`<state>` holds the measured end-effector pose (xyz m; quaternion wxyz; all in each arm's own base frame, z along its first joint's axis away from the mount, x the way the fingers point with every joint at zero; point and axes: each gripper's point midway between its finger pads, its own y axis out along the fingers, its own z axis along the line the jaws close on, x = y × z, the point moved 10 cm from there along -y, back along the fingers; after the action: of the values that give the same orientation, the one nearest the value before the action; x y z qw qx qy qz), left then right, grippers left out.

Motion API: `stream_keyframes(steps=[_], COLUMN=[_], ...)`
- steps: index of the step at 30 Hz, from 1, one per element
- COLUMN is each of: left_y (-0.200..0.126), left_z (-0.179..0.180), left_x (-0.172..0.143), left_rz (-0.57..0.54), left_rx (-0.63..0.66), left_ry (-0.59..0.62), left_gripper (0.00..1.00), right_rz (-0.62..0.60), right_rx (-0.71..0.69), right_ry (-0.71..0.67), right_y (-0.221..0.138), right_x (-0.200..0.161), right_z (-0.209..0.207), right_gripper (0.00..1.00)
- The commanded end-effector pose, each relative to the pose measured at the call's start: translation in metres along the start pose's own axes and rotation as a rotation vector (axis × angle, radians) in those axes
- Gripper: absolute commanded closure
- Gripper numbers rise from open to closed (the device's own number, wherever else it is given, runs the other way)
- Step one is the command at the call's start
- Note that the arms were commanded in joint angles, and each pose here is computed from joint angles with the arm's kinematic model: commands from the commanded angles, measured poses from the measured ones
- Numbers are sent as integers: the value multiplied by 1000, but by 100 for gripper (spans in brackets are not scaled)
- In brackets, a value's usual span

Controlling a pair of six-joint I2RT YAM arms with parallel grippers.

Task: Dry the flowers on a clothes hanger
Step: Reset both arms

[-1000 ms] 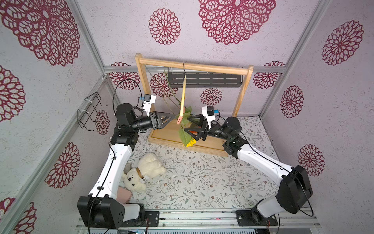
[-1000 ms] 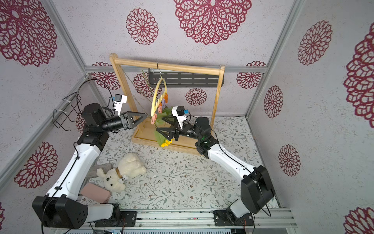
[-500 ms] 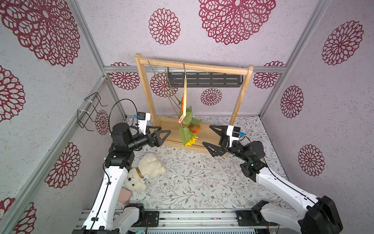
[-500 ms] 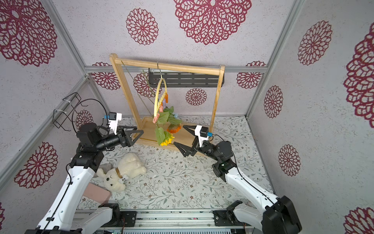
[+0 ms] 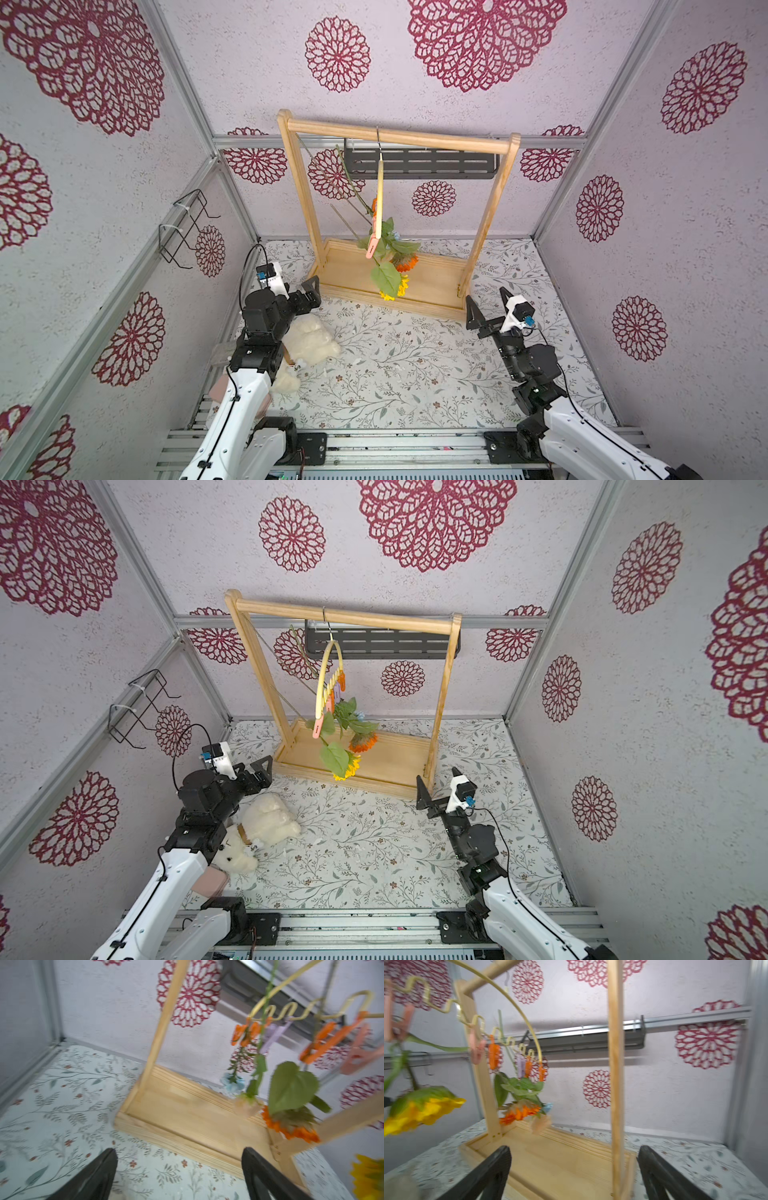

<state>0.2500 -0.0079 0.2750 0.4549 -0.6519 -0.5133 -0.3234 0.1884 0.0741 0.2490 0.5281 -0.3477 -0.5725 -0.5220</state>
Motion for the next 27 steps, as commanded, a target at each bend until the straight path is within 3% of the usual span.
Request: stream_keyframes(steps=[1, 4, 7, 14, 16, 19, 23, 27], left_y=[3, 13, 25, 51, 53, 55, 60, 72], left_z=[22, 25, 33, 45, 56, 60, 59, 61], left_x=[-4, -5, -15, -44, -59, -77, -74, -71], left_rz=[-50, -14, -46, -56, -24, -2, -32, -6], left_rx=[237, 294, 359, 341, 400, 339, 265, 222], left_ry=[45, 98, 161, 309, 319, 341, 375, 376], left_gripper=[3, 3, 2, 2, 3, 3, 3, 2], right_rz=[100, 159, 253, 251, 292, 276, 273, 304], right_rx=[-242, -239, -262, -199, -168, -155, -125, -187], right_ry=[-52, -57, -106, -108, -146, -175, -130, -122], right_y=[-7, -9, -3, 17, 30, 35, 35, 37], right_x=[-21, -38, -58, -87, -90, -97, -110, -111], right_z=[-34, -51, -63, -74, -74, -81, -91, -97], right_gripper=[1, 1, 1, 1, 1, 1, 1, 1])
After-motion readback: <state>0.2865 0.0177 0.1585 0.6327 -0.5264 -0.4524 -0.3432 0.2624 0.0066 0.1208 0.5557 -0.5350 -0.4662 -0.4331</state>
